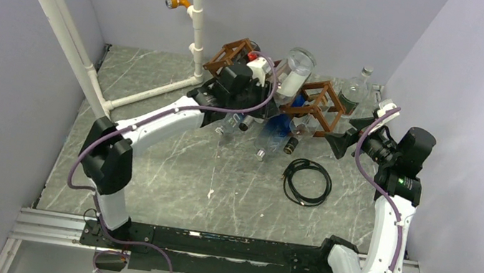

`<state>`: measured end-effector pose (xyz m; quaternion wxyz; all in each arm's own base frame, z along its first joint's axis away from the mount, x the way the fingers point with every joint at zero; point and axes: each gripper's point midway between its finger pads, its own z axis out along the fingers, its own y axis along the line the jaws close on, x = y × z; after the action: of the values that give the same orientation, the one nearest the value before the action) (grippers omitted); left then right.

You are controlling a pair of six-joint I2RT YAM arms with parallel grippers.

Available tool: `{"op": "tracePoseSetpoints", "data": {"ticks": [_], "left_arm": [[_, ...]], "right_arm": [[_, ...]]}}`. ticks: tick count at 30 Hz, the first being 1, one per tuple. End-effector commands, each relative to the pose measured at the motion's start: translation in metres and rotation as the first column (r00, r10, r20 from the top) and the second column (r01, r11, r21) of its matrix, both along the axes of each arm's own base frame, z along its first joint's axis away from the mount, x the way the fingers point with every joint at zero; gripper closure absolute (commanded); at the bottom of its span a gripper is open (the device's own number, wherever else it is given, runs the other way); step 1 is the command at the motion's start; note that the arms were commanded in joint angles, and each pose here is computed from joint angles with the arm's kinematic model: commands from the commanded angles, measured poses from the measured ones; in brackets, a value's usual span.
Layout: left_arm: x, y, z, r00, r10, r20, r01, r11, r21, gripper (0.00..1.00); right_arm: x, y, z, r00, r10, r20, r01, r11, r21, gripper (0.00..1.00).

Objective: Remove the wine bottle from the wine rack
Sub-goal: Pick up the wine bottle from the wine rack.

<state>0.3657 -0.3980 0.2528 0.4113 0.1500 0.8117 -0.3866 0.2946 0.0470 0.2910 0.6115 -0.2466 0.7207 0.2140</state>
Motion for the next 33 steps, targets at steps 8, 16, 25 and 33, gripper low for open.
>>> {"op": "tracePoseSetpoints", "data": {"ticks": [8, 16, 25, 33], "left_arm": [[-0.051, 0.021, 0.168, 0.93, -0.031, 0.365, 0.161, 0.93, -0.33, 1.0], [-0.087, 0.042, 0.16, 0.929, -0.07, 0.364, 0.205, 0.916, -0.345, 1.0], [-0.124, 0.068, 0.15, 0.925, -0.105, 0.366, 0.238, 0.91, -0.34, 1.0], [-0.15, 0.084, 0.138, 0.92, -0.141, 0.366, 0.27, 0.904, -0.33, 1.0]], "right_arm": [[0.001, 0.001, 0.006, 0.999, 0.016, 0.042, -0.015, 1.0, -0.018, 0.01], [-0.002, 0.004, 0.006, 0.998, 0.037, 0.048, -0.037, 0.999, -0.015, 0.01], [-0.006, 0.009, 0.005, 0.996, 0.073, 0.055, -0.072, 0.997, -0.015, 0.01], [-0.008, 0.012, 0.003, 0.993, 0.099, 0.056, -0.099, 0.995, -0.017, 0.01]]}}
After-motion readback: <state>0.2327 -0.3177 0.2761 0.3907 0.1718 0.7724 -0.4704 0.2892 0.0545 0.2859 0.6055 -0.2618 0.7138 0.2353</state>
